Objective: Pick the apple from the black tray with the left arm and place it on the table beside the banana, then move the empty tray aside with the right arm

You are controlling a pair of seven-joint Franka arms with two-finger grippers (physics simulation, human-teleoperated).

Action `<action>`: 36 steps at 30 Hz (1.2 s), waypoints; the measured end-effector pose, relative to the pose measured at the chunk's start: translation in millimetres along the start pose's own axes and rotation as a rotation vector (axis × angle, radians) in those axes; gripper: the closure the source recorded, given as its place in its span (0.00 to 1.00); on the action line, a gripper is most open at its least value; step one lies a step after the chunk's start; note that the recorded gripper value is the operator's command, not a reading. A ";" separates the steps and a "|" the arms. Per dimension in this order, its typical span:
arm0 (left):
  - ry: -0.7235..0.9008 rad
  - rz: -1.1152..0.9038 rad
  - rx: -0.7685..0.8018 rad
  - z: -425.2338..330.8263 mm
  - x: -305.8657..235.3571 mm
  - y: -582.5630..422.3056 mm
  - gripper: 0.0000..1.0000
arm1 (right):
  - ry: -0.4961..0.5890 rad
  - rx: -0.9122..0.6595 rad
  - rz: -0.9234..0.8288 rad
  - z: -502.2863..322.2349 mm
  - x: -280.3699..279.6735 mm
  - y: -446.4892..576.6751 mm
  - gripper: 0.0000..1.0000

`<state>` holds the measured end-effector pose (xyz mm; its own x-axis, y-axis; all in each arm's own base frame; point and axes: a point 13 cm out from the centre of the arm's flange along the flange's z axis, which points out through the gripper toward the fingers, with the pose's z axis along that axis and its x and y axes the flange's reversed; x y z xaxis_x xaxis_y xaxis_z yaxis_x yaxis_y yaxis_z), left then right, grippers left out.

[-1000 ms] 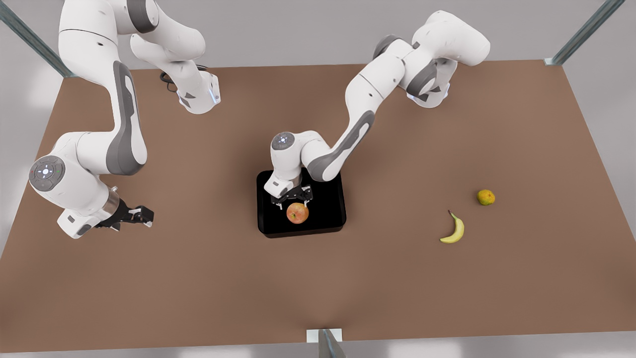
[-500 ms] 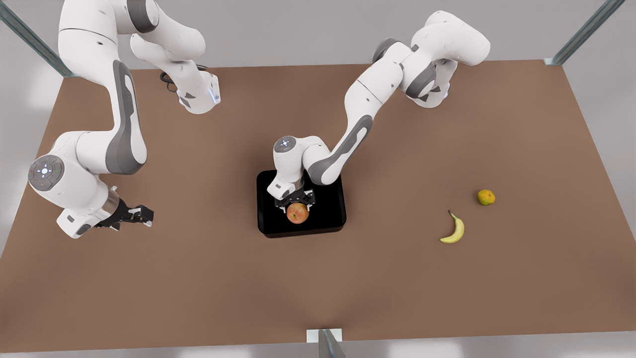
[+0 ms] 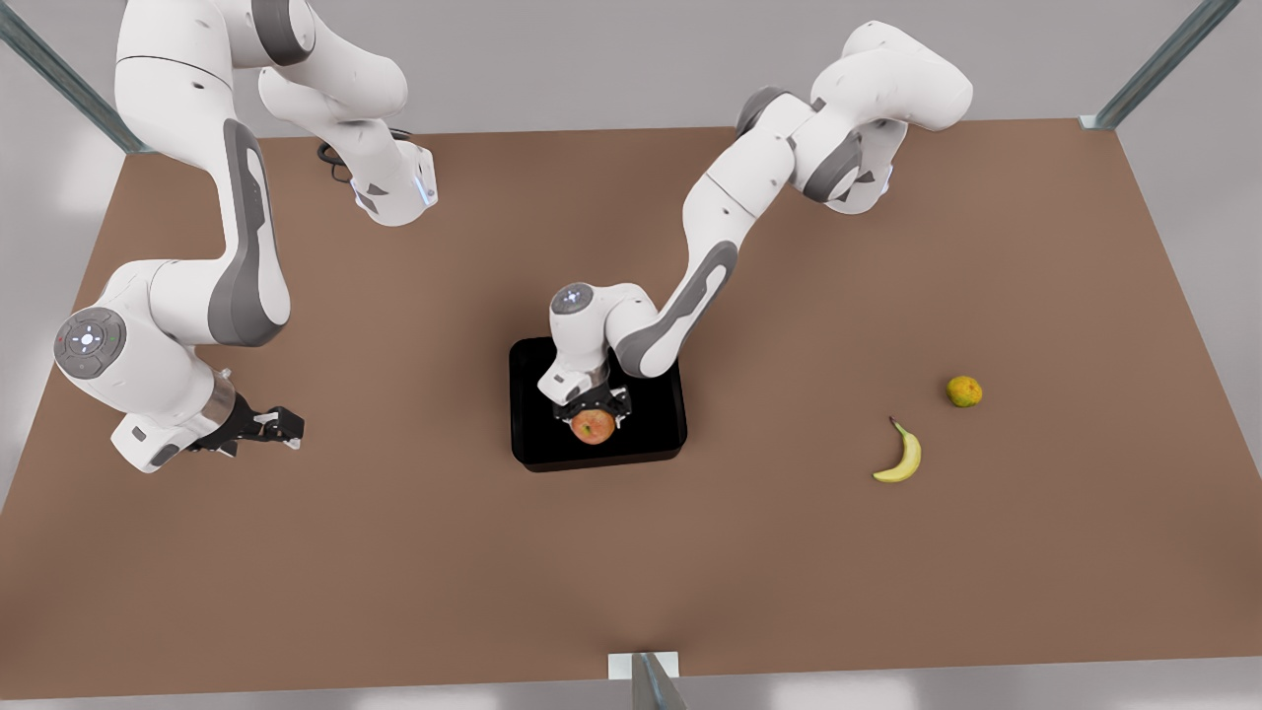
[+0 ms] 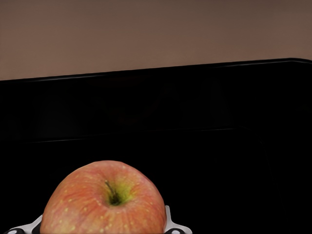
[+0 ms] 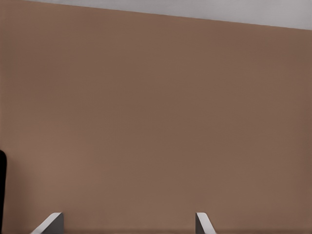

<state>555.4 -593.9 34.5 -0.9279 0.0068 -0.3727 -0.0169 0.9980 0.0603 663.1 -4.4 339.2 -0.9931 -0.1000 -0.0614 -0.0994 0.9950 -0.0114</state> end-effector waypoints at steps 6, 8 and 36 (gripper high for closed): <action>-0.013 -0.025 0.017 -17.5 -14.6 -2.1 0.13 | 0.000 0.000 0.000 0.0 0.0 0.0 0.00; 0.007 -0.052 0.019 -59.9 -26.4 5.6 0.13 | 0.000 0.000 0.000 0.0 0.0 0.0 0.00; 0.342 -0.072 -0.059 -9.8 -91.3 413.5 0.00 | 0.425 -0.052 0.045 71.1 116.2 343.1 0.00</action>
<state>629.5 -182.5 102.5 -0.9944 -0.0950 -0.0465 -0.0993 0.9898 0.1020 518.0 325.0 257.2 -0.9330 -0.0560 0.3556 -0.0475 0.9983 0.0326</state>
